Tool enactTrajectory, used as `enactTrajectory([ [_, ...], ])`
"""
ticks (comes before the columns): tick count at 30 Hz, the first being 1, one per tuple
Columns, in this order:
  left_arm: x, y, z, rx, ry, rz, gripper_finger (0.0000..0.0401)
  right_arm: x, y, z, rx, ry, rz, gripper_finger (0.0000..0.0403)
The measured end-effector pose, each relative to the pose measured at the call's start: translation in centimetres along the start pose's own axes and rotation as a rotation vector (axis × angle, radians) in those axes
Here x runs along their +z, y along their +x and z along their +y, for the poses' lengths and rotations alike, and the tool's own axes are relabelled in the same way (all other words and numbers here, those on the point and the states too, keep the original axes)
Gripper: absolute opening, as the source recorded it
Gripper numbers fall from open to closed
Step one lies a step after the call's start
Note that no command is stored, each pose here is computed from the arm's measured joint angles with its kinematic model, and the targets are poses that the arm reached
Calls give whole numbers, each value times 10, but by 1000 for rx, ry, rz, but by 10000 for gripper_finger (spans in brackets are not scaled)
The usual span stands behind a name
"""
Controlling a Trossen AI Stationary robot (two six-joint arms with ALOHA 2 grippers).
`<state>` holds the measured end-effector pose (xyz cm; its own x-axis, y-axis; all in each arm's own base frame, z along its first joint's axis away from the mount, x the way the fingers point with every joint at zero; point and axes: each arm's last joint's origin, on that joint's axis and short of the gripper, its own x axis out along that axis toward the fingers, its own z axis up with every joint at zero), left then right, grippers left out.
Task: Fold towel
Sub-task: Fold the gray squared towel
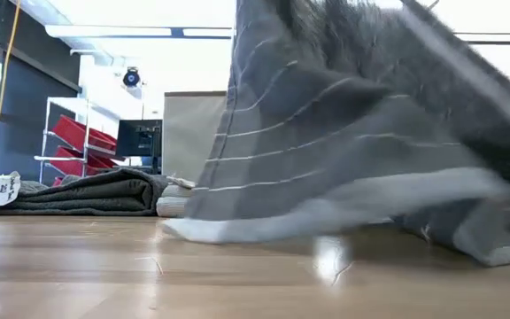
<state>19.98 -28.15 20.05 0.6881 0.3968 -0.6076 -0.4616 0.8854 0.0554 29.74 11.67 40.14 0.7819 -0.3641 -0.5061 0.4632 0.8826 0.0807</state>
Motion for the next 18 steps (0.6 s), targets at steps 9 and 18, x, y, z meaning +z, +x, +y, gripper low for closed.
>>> enactTrajectory([
  [9,-1,52,-5,137,-40,-74,180,-10,-14,12,73,-15,30,0],
  [18,-7,98,9,-18,-185,-14,125,-18,-22,18,95,-57,54,0],
])
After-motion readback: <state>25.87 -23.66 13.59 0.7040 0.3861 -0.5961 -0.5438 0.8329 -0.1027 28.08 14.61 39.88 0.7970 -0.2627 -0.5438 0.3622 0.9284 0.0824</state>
